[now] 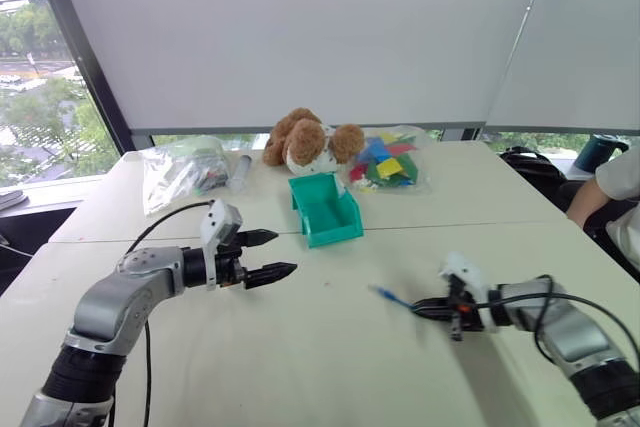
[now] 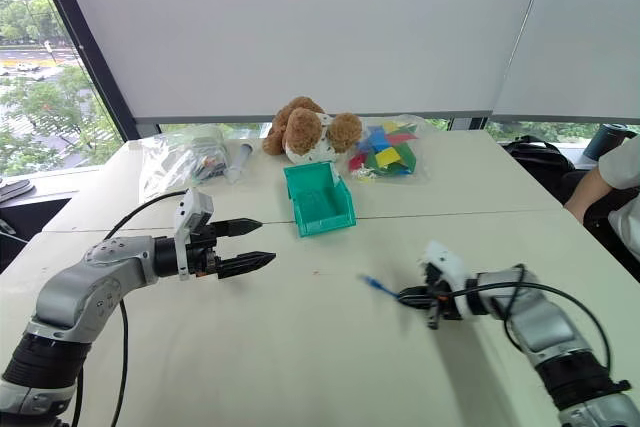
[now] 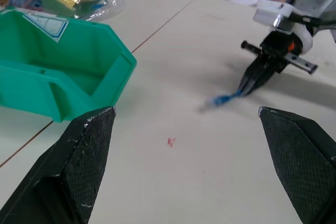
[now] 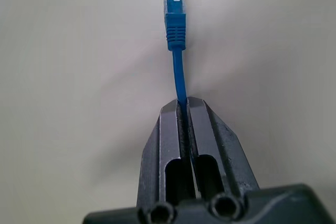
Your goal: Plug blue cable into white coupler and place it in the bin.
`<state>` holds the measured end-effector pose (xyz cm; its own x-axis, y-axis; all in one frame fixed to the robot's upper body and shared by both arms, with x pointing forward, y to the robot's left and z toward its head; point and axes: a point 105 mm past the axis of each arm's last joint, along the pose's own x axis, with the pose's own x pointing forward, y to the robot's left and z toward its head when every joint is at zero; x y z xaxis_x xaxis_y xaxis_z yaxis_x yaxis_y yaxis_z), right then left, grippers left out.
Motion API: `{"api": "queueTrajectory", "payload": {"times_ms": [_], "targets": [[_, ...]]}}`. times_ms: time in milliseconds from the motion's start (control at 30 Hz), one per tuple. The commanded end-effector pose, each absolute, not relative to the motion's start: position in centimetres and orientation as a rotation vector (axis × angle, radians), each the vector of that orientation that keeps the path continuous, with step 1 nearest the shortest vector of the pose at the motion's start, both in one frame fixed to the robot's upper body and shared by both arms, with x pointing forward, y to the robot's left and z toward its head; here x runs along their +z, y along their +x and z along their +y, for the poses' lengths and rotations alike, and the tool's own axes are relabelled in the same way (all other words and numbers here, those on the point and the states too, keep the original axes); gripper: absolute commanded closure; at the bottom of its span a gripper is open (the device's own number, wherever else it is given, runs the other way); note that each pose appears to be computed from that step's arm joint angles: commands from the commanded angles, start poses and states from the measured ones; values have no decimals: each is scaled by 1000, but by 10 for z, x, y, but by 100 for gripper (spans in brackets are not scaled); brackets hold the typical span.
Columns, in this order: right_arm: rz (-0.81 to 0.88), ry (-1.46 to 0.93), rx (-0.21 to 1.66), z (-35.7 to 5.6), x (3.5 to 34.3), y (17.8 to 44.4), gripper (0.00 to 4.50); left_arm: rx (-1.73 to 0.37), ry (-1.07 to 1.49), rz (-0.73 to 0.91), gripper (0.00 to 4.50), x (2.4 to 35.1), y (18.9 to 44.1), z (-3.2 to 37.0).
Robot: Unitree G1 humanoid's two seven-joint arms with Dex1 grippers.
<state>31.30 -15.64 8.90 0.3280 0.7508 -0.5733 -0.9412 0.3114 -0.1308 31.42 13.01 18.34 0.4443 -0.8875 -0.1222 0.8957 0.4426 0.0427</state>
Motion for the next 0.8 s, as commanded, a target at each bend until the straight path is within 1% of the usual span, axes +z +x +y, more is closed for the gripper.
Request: {"api": "queueTrajectory", "payload": {"times_ms": [33,167,333,367,400,433,467,533,567,667,800], "targets": [[384,-579,1288,-118,102,316,444,-1117,132,52,0,190,313,131],[376,-654,1369,-91,98,322,444,-1139,136,58,0,187,310,127],[411,-735,1380,-85,87,331,444,-1164,164,92,0,177,303,125],[411,-747,1376,-85,86,333,405,-1172,183,109,0,172,301,126],[407,-752,1375,-85,87,334,390,-1181,199,124,0,167,300,127],[401,-746,1376,-84,89,334,357,-1189,210,136,0,164,299,127],[395,-739,1380,-84,92,333,311,-1202,221,149,0,159,298,127],[373,-735,1380,-85,100,330,204,-1227,244,167,0,151,298,127],[359,-736,1373,-86,104,329,163,-1239,253,174,0,147,300,127],[332,-731,1344,-94,117,321,3,-1291,283,201,0,133,305,124],[318,-705,1306,-106,130,304,3,-1359,317,223,0,116,316,116]]}}
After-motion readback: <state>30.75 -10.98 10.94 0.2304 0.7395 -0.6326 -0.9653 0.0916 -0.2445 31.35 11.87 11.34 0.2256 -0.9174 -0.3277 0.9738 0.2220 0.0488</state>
